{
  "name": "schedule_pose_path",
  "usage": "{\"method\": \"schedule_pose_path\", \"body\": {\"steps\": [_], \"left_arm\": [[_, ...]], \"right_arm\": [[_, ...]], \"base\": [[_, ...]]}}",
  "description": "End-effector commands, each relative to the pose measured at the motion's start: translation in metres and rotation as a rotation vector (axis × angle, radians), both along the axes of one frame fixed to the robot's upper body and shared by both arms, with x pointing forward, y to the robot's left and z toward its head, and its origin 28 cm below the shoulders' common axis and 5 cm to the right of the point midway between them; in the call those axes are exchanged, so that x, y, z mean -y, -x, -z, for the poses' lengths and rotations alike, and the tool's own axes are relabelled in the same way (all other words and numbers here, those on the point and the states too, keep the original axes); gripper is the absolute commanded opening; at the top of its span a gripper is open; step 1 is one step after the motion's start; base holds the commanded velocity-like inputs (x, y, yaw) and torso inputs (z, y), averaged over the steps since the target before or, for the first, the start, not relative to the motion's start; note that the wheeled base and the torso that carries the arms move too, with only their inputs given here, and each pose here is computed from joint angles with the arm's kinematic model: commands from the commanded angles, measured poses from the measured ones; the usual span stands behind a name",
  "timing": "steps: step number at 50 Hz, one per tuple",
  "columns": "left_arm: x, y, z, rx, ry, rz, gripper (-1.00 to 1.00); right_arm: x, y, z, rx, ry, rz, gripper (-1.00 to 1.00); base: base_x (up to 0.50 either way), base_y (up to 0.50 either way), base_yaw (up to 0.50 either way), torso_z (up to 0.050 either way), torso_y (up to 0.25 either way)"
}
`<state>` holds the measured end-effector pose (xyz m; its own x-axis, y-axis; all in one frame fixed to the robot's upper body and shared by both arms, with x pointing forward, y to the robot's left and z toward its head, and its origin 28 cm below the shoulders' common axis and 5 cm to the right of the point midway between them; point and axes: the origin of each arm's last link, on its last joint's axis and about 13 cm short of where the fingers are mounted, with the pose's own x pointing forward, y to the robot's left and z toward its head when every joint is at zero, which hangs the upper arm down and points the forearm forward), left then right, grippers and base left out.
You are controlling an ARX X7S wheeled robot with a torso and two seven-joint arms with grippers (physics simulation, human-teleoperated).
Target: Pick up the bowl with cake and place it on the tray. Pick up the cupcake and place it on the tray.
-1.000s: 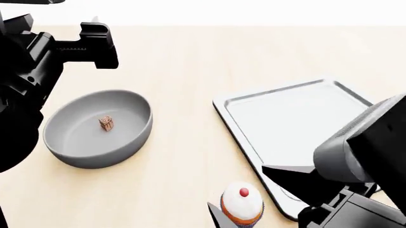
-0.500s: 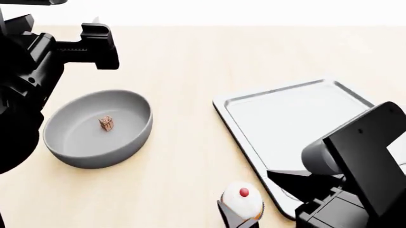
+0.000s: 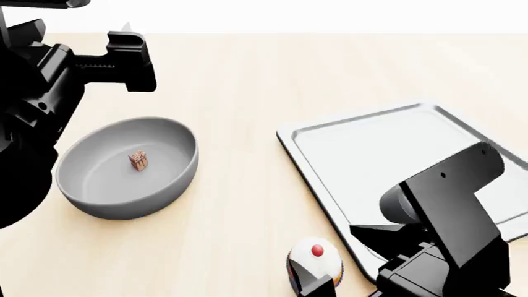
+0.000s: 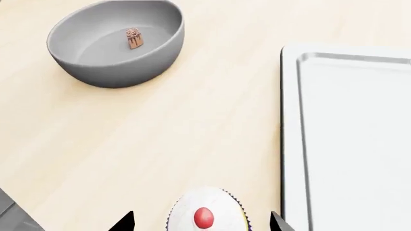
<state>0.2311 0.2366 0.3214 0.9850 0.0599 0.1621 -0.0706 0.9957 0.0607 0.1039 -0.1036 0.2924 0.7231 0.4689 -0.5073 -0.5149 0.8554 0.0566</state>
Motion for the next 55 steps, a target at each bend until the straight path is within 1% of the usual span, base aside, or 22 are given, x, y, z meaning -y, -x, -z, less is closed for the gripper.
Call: {"method": "schedule_pose_path", "body": {"steps": [1, 10, 26, 55], "left_arm": [[0.0, 0.001, 0.0, -0.001, -0.001, 0.002, 1.0], [0.001, 0.001, 0.001, 0.0, -0.003, 0.004, 1.0], [0.001, 0.001, 0.0, 0.002, -0.004, 0.006, 1.0], [0.002, 0.003, -0.001, 0.005, -0.001, 0.014, 1.0]], "right_arm": [[-0.001, -0.003, 0.006, -0.022, 0.011, 0.003, 1.0], [0.001, -0.004, 0.012, -0.037, 0.011, 0.016, 1.0], [-0.003, -0.009, 0.021, -0.067, 0.02, -0.003, 1.0], [-0.006, -0.019, 0.036, -0.113, 0.04, -0.005, 1.0]], "base": [[0.0, 0.0, 0.0, 0.0, 0.0], [0.0, 0.0, 0.0, 0.0, 0.0], [0.0, 0.0, 0.0, 0.0, 0.0], [0.0, 0.0, 0.0, 0.0, 0.0]]}}
